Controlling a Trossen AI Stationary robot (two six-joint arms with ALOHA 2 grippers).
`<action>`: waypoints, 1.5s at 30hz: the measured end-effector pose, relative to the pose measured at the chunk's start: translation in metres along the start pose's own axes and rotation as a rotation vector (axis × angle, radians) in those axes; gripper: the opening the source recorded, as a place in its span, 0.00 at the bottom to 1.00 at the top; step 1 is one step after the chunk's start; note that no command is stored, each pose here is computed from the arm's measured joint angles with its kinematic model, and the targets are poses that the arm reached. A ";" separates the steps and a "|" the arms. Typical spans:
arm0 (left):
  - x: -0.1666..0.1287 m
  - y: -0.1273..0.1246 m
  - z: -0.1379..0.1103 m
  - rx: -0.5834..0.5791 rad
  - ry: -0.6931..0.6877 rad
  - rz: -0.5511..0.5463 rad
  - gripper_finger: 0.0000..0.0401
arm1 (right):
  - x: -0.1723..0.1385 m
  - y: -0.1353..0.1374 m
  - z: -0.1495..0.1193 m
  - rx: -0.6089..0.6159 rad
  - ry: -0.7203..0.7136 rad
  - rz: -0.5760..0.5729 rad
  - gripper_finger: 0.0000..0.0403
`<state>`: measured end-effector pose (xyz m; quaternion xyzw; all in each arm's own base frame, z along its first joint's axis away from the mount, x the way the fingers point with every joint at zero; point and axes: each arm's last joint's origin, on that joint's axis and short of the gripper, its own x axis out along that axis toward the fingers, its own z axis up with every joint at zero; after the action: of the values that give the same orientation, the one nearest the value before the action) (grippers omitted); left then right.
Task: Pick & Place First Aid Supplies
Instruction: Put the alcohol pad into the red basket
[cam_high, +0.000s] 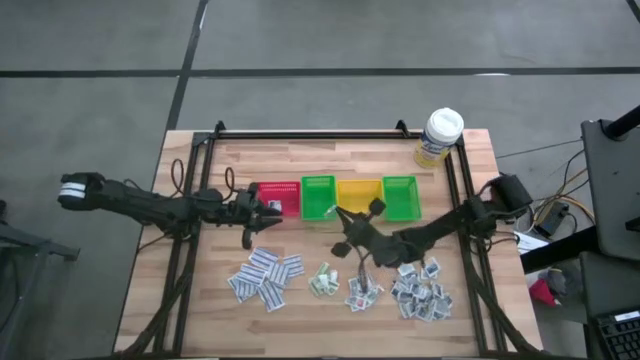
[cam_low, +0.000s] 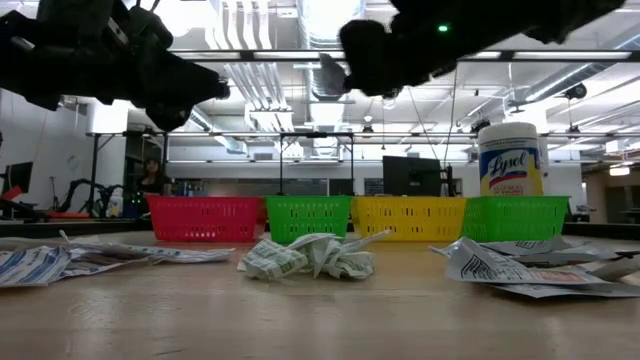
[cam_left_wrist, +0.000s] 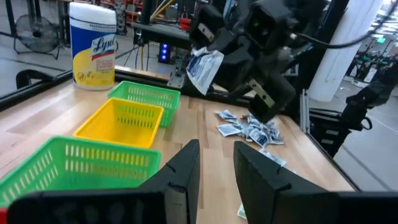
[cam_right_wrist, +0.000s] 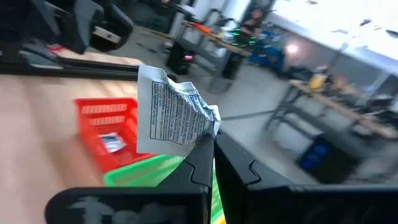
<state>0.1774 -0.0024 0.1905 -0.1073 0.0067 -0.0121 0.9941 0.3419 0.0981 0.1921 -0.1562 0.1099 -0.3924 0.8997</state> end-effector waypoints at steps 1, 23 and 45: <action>0.001 0.000 0.000 0.005 -0.005 -0.001 0.23 | 0.003 0.005 0.004 -0.022 0.003 -0.029 0.02; 0.029 -0.002 0.007 0.112 0.038 0.002 0.23 | 0.043 0.069 0.046 -0.238 0.029 -0.185 0.02; 0.042 -0.003 0.015 0.130 -0.023 0.031 0.23 | 0.043 0.068 0.046 -0.189 0.025 -0.187 0.02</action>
<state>0.2195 -0.0028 0.2051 -0.0425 -0.0038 0.0042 0.9991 0.4316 0.1192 0.2066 -0.2448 0.1423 -0.4642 0.8393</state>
